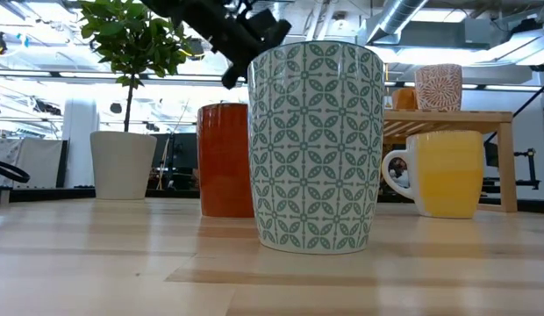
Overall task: Place coffee mugs
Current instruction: Put the black mug on the shelf, then put the red mug on the shelf
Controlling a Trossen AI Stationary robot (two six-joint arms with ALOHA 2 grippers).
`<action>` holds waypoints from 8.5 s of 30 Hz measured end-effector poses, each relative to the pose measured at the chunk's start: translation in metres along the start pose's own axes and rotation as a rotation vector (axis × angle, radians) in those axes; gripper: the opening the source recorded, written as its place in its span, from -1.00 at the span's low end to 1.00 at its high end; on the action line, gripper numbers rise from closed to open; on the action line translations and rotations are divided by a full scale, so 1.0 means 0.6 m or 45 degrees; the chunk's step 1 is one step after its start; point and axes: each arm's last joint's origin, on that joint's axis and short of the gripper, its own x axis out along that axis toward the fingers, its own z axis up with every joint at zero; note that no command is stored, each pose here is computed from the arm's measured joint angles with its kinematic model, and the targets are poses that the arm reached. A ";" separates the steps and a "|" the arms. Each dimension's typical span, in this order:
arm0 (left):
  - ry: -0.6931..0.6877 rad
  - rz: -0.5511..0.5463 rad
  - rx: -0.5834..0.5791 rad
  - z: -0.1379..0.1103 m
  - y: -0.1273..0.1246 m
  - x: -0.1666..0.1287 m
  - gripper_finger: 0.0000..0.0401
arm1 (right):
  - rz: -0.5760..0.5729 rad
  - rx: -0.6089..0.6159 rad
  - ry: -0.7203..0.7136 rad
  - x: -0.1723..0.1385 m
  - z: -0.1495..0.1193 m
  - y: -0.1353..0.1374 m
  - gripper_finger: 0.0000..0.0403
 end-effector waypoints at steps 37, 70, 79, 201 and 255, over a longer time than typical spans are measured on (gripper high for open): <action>-0.076 -0.121 -0.105 0.032 0.001 0.087 -1.00 | -0.032 0.079 -0.050 0.007 0.011 -0.010 0.04; -0.322 -0.086 -0.229 0.176 0.090 -0.278 -1.00 | -1.068 0.210 0.361 0.139 0.042 -0.225 0.04; -0.212 -0.062 -0.255 0.159 0.080 -0.275 -1.00 | -1.178 0.166 0.536 0.171 0.015 -0.256 0.04; -0.185 -0.182 -0.379 0.158 0.072 -0.272 -1.00 | -1.681 0.385 0.324 0.118 0.049 -0.360 -0.12; 0.052 -0.443 -0.162 -0.017 -0.030 -0.271 -0.83 | -0.511 -0.026 0.350 -0.050 -0.138 0.006 -0.13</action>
